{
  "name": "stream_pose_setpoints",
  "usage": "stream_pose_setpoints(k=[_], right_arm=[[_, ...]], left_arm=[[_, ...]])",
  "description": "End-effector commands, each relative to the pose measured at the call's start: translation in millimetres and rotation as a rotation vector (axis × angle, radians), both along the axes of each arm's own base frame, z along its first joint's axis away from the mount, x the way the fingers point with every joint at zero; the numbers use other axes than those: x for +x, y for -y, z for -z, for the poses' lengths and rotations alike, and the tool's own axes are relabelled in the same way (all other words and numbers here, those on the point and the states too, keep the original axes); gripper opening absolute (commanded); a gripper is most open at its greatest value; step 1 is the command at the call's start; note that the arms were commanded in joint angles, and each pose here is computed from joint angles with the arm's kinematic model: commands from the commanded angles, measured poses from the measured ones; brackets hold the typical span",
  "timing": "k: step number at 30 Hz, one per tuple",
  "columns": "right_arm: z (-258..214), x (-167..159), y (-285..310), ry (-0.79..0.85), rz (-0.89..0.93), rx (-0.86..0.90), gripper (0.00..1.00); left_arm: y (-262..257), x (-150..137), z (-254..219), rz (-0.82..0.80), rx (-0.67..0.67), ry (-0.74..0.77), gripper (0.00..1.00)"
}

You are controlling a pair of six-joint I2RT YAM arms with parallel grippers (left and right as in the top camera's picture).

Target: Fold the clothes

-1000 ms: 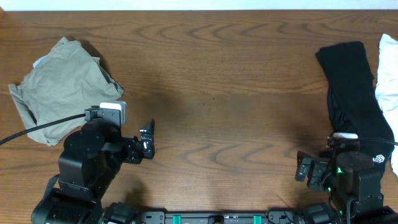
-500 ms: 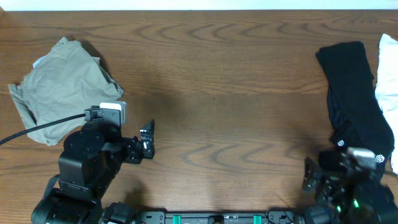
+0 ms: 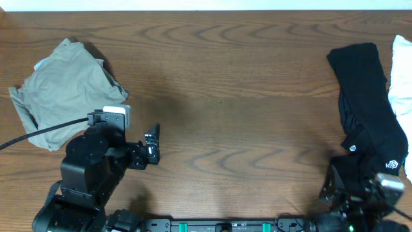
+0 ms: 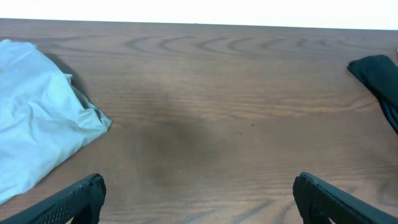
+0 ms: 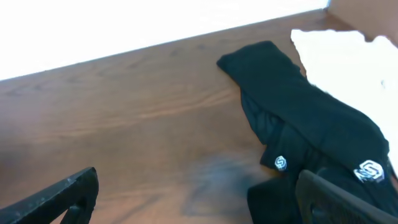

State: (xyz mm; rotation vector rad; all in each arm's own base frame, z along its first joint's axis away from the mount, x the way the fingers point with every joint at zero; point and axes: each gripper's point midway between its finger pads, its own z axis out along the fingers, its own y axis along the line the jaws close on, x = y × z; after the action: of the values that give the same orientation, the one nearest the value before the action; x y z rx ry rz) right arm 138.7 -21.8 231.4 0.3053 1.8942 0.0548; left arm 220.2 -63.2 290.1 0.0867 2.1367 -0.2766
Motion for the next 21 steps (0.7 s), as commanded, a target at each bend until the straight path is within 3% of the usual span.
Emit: stream_pose_setpoints(k=[1, 12, 18, 21], right_arm=[[15, 16, 2, -0.009, 0.013, -0.034, 0.99], [45, 85, -6, 0.186, 0.007, -0.044, 0.99], [65, 106, -9, 0.305, 0.001, -0.042, 0.99], [69, 107, -17, 0.288, -0.053, -0.091, 0.99]], left_arm=[[-2, 0, -2, -0.005, 0.007, 0.007, 0.98], [-2, 0, -2, -0.005, 0.007, 0.007, 0.98], [-1, 0, -2, -0.004, 0.007, 0.007, 0.98], [-2, 0, -2, -0.005, 0.007, 0.007, 0.98]])
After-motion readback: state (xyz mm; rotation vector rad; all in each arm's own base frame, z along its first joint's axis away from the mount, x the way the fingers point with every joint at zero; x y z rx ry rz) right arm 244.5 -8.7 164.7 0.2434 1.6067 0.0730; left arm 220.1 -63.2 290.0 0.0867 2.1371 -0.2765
